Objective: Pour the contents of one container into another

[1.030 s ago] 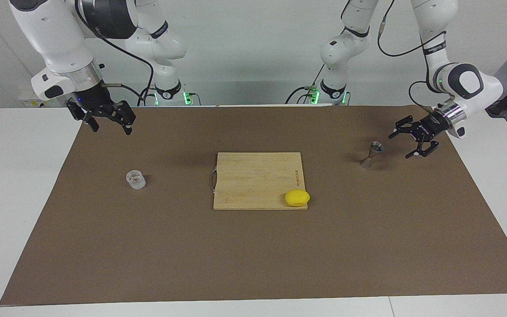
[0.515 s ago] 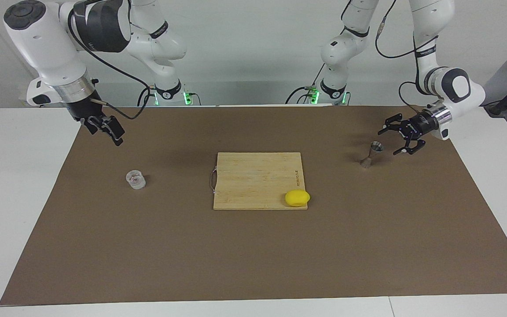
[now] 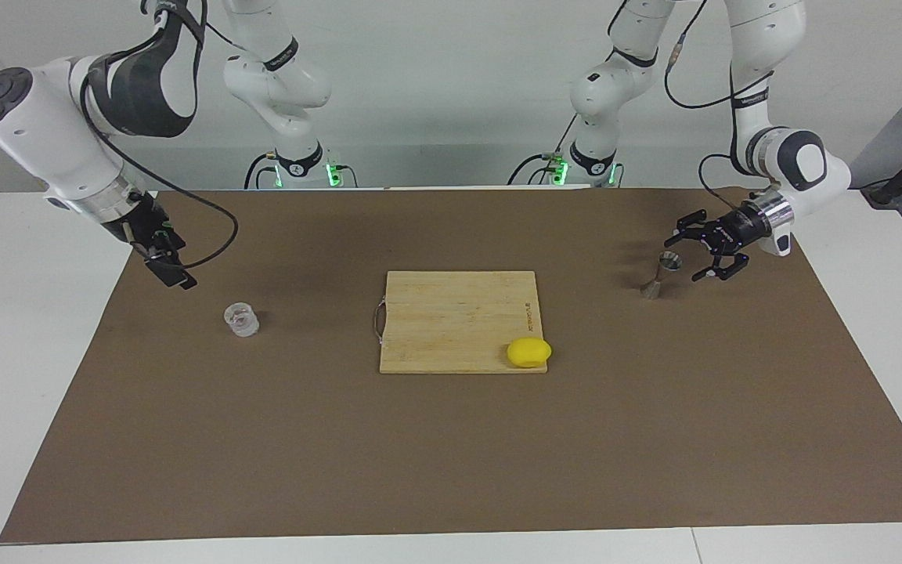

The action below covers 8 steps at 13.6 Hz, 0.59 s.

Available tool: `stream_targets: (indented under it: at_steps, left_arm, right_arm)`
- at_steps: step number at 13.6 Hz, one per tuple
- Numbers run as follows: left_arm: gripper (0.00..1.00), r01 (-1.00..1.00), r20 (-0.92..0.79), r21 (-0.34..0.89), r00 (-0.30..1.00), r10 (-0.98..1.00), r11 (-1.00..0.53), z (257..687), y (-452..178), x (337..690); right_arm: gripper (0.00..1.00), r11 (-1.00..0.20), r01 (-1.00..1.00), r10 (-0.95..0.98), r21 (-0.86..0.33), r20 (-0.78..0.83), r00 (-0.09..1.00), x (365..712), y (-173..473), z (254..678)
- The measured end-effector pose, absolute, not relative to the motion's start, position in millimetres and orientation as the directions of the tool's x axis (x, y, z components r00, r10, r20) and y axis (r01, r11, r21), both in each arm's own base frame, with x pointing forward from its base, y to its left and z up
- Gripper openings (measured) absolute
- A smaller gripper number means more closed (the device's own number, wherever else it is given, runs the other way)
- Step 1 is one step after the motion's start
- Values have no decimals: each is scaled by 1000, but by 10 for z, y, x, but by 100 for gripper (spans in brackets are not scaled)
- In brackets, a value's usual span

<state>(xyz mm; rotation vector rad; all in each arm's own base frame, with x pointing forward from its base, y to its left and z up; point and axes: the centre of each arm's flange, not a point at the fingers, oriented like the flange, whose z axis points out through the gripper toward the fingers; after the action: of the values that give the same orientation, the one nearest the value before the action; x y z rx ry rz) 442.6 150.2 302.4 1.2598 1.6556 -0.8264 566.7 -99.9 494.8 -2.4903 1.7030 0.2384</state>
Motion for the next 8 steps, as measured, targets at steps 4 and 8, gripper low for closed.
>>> stream_targets:
  at_steps: [4, 8]
  left_arm:
    - [100, 963, -919, 15, -92, 383, 268, 2949, 1459, 4401]
    - [100, 961, -922, 15, -94, 376, 277, 2906, 1370, 4416]
  right_arm:
    - [100, -207, -978, -914, 20, -359, 186, 5669, -1492, 4311]
    - [100, -133, -990, -892, 33, -439, 105, 5654, -1798, 3602]
